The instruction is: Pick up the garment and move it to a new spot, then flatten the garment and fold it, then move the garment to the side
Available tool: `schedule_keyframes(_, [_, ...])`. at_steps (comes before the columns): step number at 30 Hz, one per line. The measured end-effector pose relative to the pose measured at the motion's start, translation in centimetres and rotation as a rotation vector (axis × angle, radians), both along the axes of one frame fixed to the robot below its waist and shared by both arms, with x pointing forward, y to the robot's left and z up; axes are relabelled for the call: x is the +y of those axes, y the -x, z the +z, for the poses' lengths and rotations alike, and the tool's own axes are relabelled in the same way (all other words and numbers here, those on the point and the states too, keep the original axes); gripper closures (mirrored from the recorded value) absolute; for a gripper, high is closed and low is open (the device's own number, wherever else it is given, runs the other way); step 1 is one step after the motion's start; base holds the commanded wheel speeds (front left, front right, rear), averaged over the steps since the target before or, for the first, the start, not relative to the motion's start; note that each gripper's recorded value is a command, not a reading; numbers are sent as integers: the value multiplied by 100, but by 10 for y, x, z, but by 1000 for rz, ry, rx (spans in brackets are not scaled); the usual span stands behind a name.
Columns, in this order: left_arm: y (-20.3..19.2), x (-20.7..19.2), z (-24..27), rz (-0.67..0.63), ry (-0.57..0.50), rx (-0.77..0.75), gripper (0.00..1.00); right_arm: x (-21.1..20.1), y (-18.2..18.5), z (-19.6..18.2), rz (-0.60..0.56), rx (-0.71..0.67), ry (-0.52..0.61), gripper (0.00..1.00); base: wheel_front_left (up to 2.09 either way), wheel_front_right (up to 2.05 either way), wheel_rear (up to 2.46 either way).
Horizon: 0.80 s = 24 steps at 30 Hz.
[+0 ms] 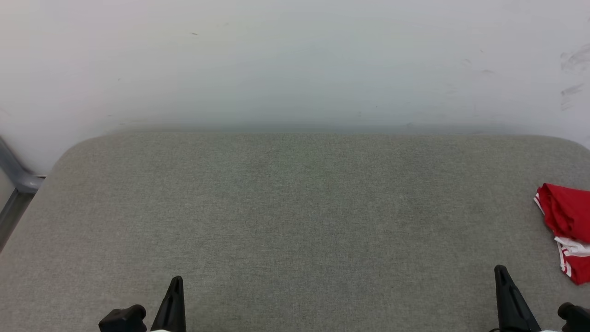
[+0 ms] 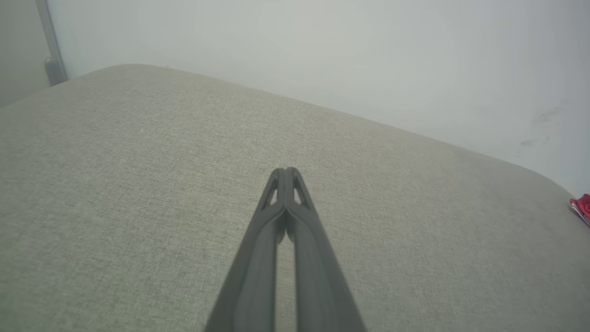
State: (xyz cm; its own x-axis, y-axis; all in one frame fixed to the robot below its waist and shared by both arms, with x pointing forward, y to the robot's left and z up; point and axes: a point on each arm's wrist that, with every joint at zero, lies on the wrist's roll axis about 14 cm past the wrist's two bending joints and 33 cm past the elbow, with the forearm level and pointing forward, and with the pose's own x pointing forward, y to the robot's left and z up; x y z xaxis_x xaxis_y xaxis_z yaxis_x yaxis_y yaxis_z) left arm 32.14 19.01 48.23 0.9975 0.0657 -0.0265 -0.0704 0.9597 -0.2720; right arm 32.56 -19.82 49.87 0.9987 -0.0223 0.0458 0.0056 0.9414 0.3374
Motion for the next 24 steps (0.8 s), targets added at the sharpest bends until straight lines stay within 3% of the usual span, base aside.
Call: schedule_keyframes(24, [-18, 8, -2, 35, 402, 27, 100, -5, -19, -1, -24, 29, -378, 100, 0, 0, 0])
